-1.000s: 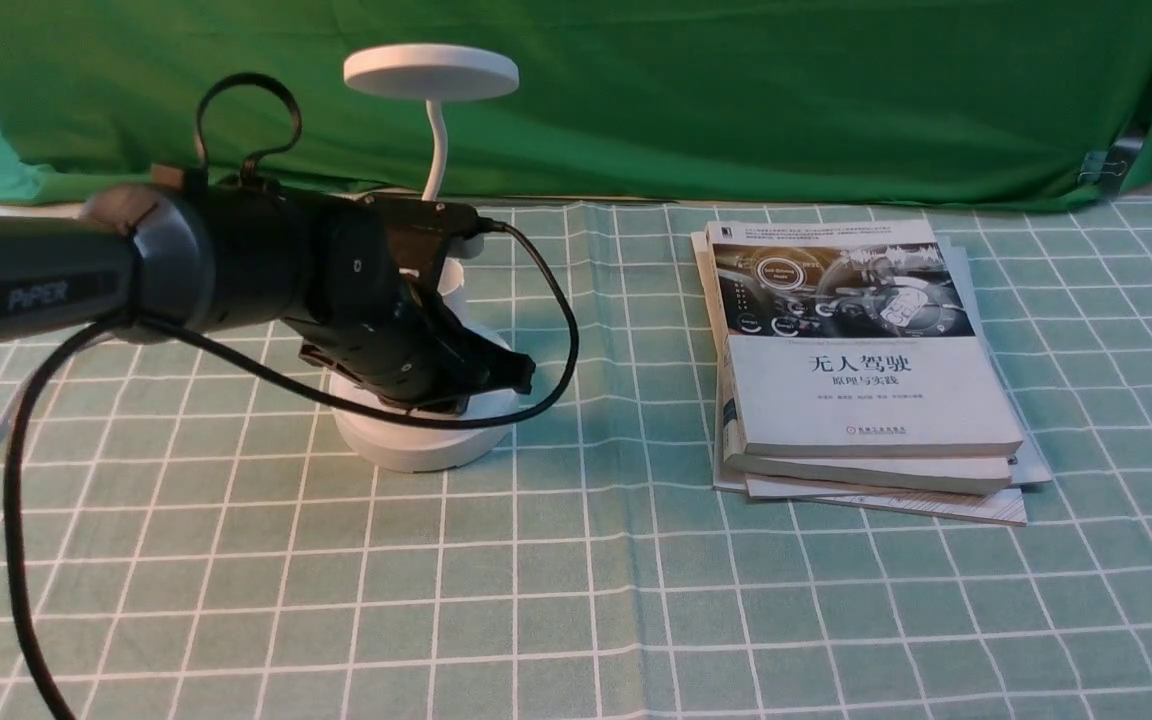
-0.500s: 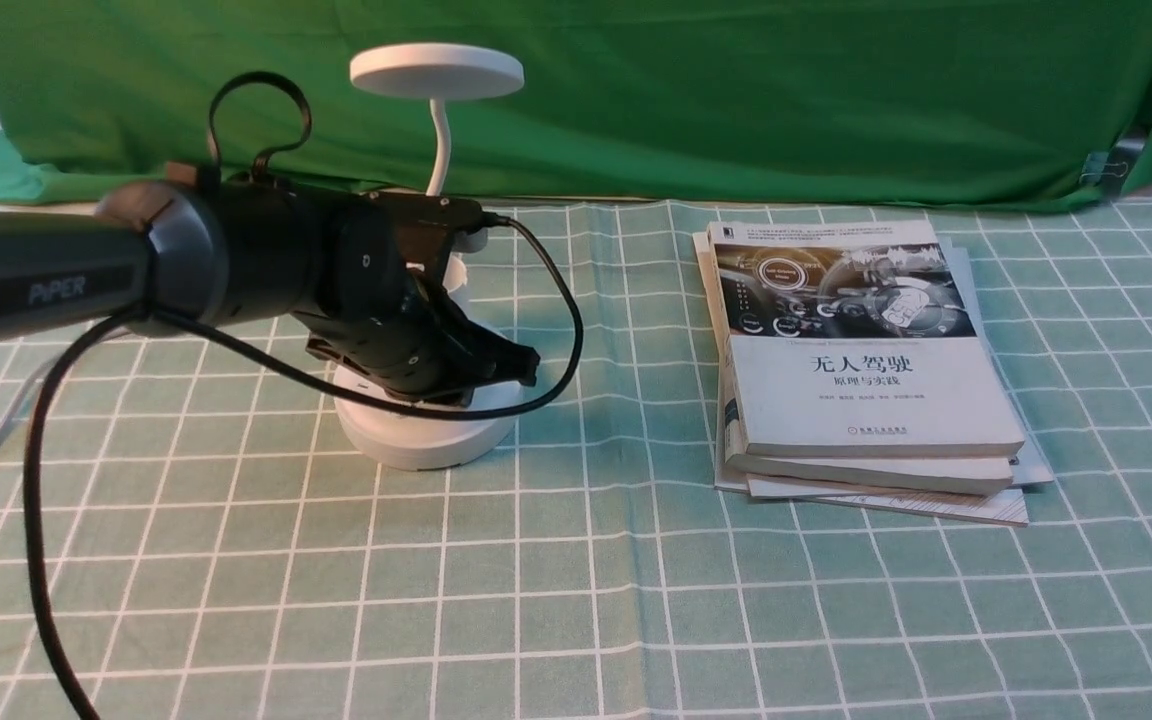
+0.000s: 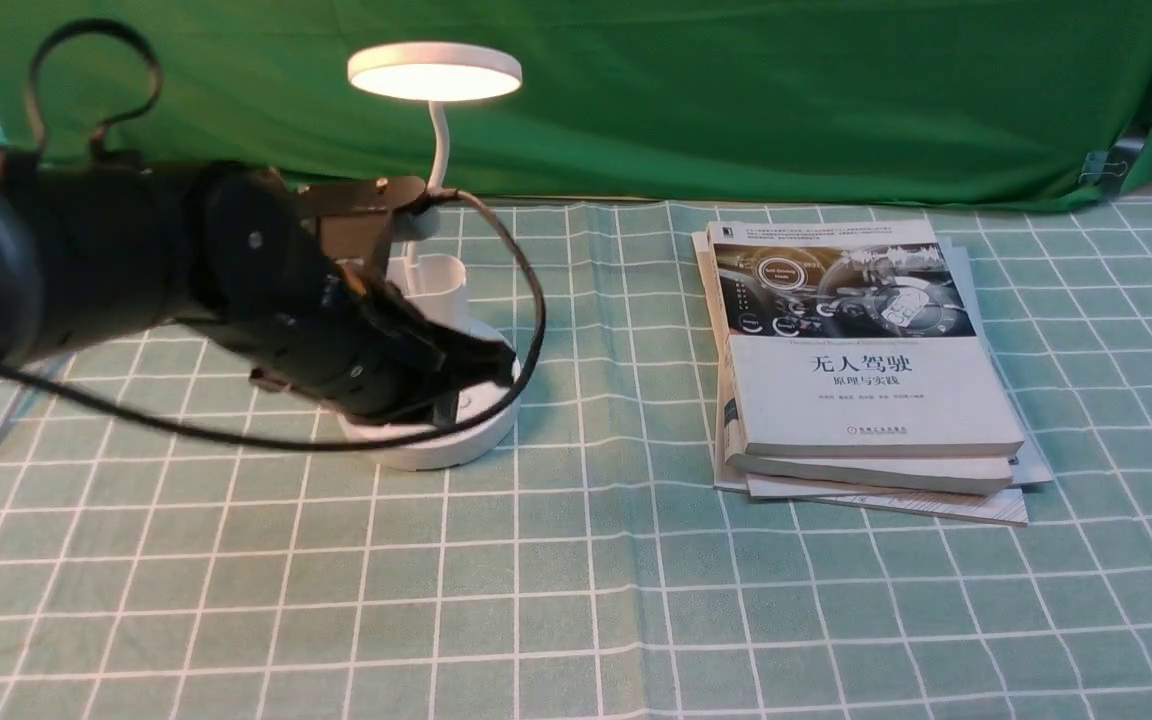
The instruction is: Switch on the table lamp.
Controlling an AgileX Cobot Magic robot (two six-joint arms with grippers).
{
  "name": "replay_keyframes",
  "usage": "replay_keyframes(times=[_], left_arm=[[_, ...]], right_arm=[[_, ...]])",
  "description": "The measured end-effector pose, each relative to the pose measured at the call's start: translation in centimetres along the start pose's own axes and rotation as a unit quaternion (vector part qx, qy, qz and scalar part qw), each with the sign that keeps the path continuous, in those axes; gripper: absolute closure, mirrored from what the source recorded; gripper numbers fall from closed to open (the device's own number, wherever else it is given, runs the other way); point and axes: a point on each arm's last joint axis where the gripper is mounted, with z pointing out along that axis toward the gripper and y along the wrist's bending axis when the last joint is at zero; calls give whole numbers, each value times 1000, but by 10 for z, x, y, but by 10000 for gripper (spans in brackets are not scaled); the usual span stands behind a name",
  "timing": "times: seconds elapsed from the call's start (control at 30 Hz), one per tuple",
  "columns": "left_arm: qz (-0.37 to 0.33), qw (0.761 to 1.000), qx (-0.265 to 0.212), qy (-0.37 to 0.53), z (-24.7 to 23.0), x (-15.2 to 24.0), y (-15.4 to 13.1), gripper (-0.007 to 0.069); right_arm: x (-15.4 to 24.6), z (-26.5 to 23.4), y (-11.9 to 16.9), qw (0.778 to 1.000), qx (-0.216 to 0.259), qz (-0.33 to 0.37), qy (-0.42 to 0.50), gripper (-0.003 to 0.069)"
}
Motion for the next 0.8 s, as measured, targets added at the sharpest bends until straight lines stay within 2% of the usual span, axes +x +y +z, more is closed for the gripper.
replay_keyframes(times=[0.07,0.17,0.4,0.7,0.8], left_arm=[[0,1000,12,-17,-19,11,-3,623],[18,994,52,-99,-77,38,-14,623],[46,950,107,-289,-176,75,-15,623],[73,904,135,-398,-237,114,-8,623],[77,896,139,-414,-245,119,-7,623]], right_arm=[[0,0,0,1000,0,0,0,421],[0,0,0,1000,0,0,0,421],[0,0,0,1000,0,0,0,421],[0,0,0,1000,0,0,0,421],[0,0,0,1000,0,0,0,421]])
